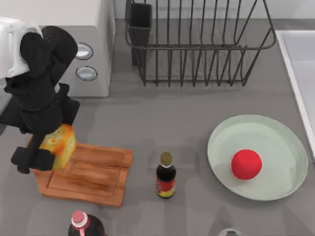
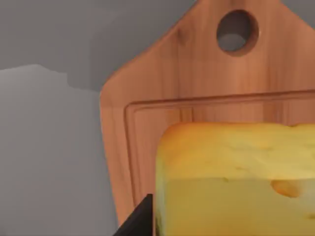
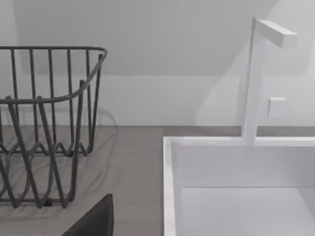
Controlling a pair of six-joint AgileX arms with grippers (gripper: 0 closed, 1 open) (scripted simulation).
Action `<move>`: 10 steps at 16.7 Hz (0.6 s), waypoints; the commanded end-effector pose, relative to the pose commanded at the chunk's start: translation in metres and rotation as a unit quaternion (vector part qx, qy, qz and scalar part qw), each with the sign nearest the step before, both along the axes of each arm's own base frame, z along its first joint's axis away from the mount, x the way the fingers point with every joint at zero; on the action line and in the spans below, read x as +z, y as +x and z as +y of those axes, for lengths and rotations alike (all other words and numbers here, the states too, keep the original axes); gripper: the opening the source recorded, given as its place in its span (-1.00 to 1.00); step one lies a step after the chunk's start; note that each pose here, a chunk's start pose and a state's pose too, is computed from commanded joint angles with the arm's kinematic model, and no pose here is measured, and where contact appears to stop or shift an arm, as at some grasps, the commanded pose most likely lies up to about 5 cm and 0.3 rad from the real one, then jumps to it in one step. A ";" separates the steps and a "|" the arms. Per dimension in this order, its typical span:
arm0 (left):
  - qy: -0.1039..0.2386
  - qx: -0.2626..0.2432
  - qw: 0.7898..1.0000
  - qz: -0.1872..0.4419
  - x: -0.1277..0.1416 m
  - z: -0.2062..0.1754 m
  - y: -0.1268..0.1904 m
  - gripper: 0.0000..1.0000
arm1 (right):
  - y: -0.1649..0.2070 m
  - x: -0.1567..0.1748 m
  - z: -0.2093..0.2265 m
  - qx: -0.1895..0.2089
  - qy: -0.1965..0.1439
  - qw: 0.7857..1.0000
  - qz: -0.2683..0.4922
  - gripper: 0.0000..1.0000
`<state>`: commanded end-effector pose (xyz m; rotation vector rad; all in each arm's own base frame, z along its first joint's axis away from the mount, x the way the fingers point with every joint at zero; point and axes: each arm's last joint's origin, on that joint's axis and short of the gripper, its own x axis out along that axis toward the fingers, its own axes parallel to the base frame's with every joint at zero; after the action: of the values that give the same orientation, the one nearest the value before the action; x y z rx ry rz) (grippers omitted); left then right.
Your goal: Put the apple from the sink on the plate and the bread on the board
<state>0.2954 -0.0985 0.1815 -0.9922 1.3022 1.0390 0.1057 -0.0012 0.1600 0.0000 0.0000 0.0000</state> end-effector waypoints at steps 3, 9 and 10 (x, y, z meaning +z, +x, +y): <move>-0.012 0.079 0.997 -0.002 0.002 -0.013 -0.003 -1.00 | 0.000 0.000 0.000 0.000 0.000 1.000 0.000 1.00; -0.021 0.124 0.992 -0.001 0.004 -0.021 -0.004 -1.00 | 0.000 0.000 0.000 0.000 0.000 1.000 0.000 1.00; -0.021 0.124 0.992 -0.001 0.004 -0.021 -0.004 -1.00 | 0.000 0.000 0.000 0.000 0.000 1.000 0.000 1.00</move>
<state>0.2912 -0.1198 0.1852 -1.2088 1.2240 1.2008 0.1057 -0.0012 0.1600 0.0000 0.0000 0.0000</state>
